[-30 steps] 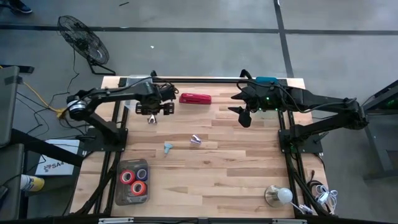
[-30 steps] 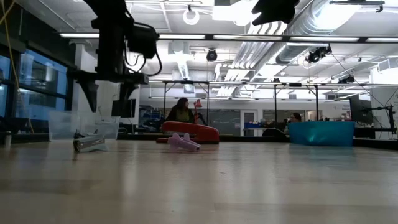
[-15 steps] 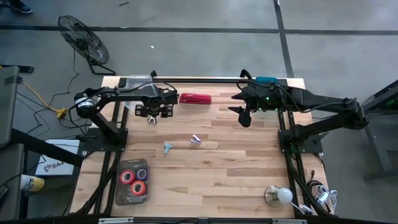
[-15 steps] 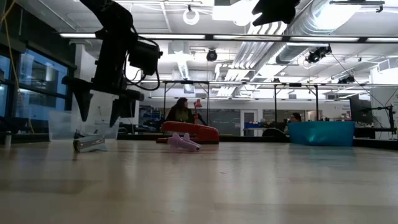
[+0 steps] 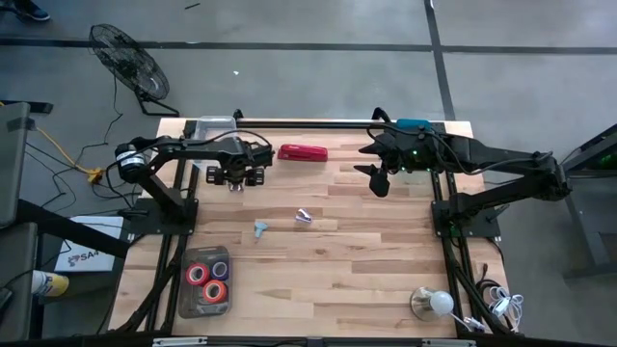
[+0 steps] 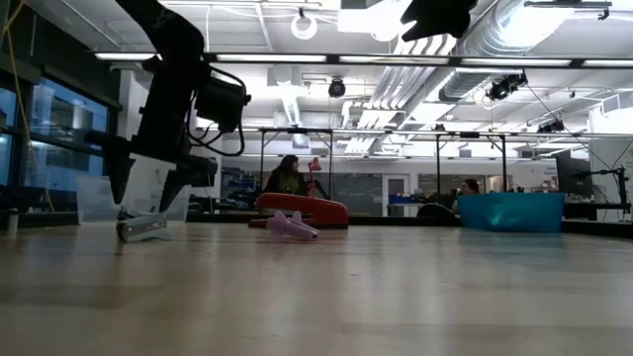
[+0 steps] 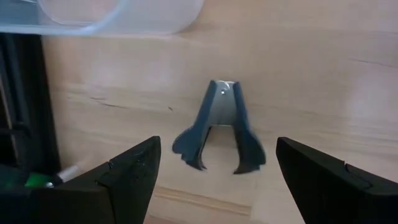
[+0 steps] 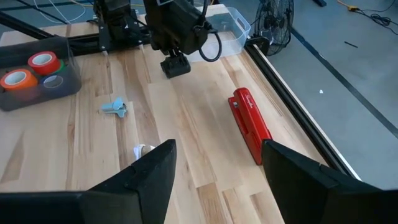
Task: Pick and place Stapler, Stapler remover, tape
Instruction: Put the black staple remover into the blue bin
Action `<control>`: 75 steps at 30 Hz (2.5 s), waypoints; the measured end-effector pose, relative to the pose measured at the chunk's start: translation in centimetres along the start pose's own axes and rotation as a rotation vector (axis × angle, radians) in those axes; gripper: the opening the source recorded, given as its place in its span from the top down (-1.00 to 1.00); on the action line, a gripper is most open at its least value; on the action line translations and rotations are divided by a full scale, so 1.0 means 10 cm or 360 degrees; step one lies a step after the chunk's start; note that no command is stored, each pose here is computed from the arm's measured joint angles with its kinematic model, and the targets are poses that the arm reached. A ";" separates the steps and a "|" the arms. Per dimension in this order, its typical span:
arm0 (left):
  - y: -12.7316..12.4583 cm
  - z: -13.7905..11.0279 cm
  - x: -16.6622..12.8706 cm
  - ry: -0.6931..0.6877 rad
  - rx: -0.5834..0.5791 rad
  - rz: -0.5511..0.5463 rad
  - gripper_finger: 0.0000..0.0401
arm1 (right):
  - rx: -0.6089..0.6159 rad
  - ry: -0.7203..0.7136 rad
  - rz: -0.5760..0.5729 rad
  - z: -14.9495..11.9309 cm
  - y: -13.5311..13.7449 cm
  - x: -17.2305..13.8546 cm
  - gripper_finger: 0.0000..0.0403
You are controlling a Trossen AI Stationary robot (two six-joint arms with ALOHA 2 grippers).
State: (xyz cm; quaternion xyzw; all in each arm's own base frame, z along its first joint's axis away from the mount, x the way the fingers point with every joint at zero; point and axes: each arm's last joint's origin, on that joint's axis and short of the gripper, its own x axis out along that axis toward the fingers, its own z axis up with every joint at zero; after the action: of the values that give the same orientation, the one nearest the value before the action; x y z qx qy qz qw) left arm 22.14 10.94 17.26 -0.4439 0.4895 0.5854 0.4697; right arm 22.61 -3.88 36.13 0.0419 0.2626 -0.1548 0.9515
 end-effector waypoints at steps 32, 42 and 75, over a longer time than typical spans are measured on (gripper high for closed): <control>-0.03 -0.03 0.12 0.0032 -0.0012 -0.0116 -0.01 | 0.0029 0.0002 0.0012 0.00 0.00 0.00 -0.13; -0.03 -0.04 0.12 0.0090 0.0004 -0.0134 0.42 | 0.0029 0.0002 0.0012 0.00 0.00 0.00 -0.13; -0.41 -0.02 -0.54 -0.0059 0.0739 -0.0551 0.56 | 0.0003 -0.0003 -0.0026 0.00 -0.01 0.00 -0.13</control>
State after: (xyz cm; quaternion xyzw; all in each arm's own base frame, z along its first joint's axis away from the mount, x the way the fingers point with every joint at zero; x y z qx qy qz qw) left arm 27.04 10.43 21.89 -0.3907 0.5187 0.3768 0.6606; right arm 22.59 -3.94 36.14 0.0404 0.2619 -0.1629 0.9504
